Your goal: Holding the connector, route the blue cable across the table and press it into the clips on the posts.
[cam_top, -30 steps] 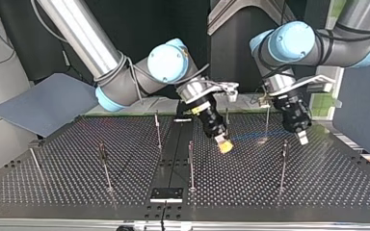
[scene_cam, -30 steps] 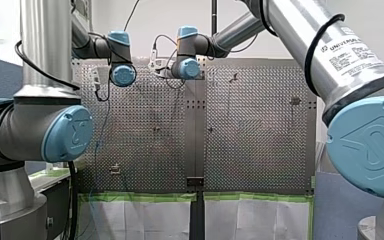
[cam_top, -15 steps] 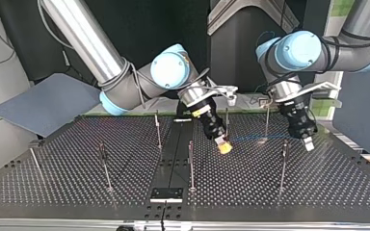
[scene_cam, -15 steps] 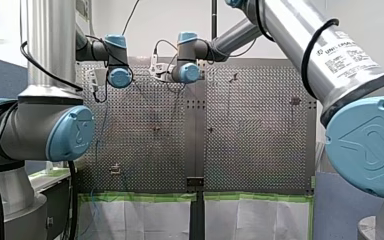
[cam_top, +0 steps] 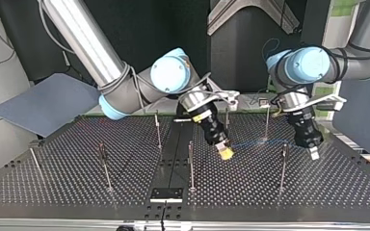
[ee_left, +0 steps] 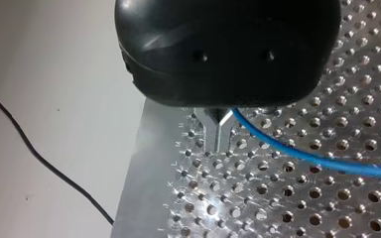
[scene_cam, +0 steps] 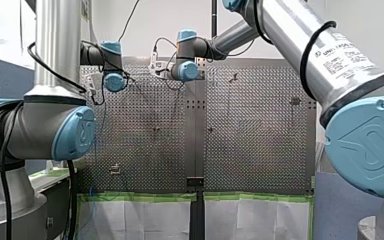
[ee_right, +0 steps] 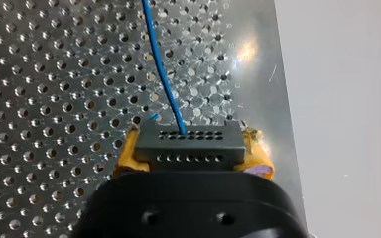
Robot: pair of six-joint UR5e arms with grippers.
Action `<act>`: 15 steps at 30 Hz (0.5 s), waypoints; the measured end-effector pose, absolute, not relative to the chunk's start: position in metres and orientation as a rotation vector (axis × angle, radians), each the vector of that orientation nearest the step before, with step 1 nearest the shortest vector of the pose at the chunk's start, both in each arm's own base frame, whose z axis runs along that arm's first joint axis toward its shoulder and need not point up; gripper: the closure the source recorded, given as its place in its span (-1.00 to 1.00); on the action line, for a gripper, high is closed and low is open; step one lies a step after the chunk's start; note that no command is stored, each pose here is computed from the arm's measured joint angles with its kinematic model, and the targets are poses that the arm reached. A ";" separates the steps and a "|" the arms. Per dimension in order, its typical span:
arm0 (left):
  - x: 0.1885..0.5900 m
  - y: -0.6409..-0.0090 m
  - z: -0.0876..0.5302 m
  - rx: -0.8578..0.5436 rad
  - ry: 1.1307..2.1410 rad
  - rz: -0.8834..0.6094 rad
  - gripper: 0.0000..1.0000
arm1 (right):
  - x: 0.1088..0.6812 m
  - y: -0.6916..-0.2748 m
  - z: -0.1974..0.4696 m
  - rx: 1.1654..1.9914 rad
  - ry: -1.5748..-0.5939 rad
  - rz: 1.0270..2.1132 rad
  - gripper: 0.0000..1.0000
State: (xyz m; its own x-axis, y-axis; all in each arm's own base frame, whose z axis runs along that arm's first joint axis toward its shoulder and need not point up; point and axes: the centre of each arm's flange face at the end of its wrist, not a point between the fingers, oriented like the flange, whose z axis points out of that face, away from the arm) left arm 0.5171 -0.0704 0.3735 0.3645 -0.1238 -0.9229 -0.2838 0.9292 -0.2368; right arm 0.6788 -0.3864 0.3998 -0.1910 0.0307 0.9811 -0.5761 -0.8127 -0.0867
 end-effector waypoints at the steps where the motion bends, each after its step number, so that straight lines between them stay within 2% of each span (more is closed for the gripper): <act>1: 0.520 -0.070 0.372 -0.384 1.206 0.101 0.96 | 0.678 -0.387 0.400 1.677 -0.633 2.055 1.00; 15: 0.555 -0.063 0.356 -0.366 1.210 0.031 0.96 | 0.672 -0.399 0.399 1.664 -0.650 2.040 1.00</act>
